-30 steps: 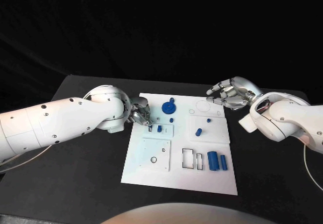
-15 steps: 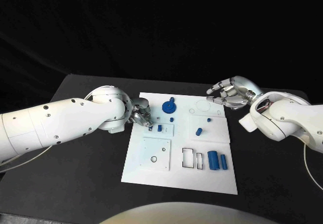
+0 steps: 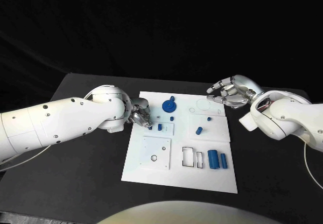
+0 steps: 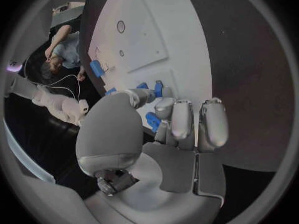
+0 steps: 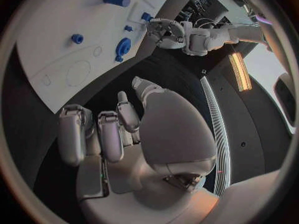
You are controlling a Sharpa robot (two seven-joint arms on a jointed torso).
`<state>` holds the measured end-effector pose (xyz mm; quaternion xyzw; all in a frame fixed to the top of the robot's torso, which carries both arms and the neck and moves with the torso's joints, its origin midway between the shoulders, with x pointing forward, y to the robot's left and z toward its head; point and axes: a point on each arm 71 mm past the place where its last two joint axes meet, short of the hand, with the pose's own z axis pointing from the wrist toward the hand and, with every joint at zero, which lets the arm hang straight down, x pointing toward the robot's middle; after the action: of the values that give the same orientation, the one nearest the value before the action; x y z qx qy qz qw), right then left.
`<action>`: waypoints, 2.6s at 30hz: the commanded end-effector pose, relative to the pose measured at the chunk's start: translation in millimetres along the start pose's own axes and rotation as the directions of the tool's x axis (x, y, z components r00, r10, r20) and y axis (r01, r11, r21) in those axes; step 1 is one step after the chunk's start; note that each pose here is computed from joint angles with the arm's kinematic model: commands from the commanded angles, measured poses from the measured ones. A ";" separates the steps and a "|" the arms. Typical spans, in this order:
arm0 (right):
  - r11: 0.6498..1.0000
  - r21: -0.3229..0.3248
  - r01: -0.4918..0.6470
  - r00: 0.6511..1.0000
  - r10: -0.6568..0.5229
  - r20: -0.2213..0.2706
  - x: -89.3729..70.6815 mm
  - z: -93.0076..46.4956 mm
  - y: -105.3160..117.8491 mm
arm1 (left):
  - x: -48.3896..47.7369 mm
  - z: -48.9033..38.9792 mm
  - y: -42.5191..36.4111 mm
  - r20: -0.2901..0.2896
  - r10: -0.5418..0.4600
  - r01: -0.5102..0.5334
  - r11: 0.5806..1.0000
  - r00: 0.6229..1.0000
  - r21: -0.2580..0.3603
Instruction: Assemble the parts on the task board
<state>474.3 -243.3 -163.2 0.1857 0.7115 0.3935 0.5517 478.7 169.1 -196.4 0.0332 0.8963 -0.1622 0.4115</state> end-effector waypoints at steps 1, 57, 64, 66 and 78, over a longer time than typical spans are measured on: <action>1.000 -0.010 0.008 1.000 -0.009 -0.015 1.9 0.0 1.0 | 3.0 0.1 -0.9 -0.024 0.023 -0.023 1.000 0.999 0.000; 1.000 -0.008 0.008 1.000 -0.008 -0.016 1.4 -0.9 0.5 | 5.9 4.3 -1.0 -0.058 0.011 -0.011 1.000 0.998 -0.001; 1.000 -0.008 0.008 1.000 -0.008 -0.015 1.2 -1.0 0.4 | 5.7 4.5 -0.7 -0.057 0.010 -0.010 1.000 0.998 -0.001; 1.000 -0.008 0.008 1.000 -0.008 -0.015 1.1 -1.0 0.4 | 5.6 4.5 -0.7 -0.056 0.009 -0.009 1.000 0.998 -0.001; 1.000 -0.008 0.008 1.000 -0.008 -0.012 0.7 -1.2 0.2 | 4.9 4.7 0.6 -0.051 0.003 -0.003 1.000 0.999 -0.005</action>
<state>473.7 -244.4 -163.1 0.1857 0.7119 0.3930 0.5516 480.4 169.4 -201.7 0.0358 0.9039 -0.1551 0.3969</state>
